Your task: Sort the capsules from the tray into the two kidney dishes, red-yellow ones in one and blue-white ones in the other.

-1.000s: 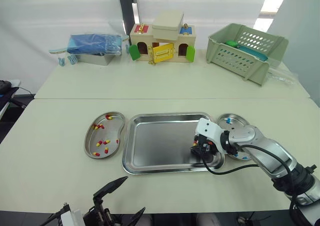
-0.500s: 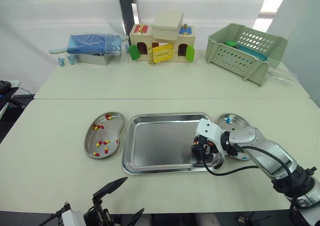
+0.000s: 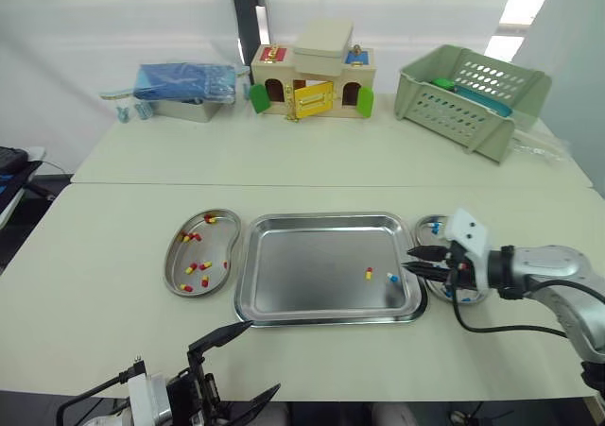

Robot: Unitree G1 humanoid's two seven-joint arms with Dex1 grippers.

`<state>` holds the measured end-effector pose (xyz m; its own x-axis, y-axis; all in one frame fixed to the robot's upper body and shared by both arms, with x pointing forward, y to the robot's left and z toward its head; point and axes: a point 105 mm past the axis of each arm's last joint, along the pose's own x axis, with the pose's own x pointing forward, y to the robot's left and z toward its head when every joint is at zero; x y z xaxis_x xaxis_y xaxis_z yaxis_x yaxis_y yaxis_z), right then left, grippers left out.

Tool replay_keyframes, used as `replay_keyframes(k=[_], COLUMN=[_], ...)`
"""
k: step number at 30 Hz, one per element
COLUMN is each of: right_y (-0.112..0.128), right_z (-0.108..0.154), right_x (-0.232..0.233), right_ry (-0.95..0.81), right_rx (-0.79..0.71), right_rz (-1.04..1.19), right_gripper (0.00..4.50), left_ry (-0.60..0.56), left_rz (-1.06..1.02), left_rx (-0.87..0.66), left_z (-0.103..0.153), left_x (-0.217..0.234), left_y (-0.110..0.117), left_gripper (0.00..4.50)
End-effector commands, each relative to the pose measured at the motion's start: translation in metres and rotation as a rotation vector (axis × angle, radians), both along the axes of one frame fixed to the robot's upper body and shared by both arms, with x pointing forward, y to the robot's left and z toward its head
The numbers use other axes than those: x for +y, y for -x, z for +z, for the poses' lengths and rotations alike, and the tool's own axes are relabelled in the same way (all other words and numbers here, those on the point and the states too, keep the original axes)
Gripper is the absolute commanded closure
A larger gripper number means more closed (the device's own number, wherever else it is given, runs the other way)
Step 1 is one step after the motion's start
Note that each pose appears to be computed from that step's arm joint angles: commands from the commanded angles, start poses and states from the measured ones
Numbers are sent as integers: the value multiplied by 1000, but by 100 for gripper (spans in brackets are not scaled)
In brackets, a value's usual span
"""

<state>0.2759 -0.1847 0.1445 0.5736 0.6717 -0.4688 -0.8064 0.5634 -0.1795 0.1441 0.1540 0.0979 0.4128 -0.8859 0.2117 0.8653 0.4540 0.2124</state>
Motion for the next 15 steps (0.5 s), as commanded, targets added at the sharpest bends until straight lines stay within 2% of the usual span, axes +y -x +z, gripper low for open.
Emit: replay_keyframes(k=[1, 4, 8, 12, 15], right_y=[0, 1, 5, 1, -7], right_z=[16, 15, 16, 12, 8], right_x=[-23, -24, 14, 55, 67], right_ry=[1, 10, -28, -40, -21], right_rx=[-61, -77, -77, -45, -47], right_rz=[-63, -67, 76, 226, 265], right_gripper=[305, 305, 305, 236, 151], left_ry=[11, 10, 15, 19, 13], left_rz=[-66, -81, -69, -18, 23], left_rx=[8, 0, 9, 35, 40], left_z=[1, 2, 2, 1, 0], left_x=[-5, -4, -1, 3, 6], left_y=[3, -1, -3, 4, 7], left_gripper=[0, 0, 0, 0, 0])
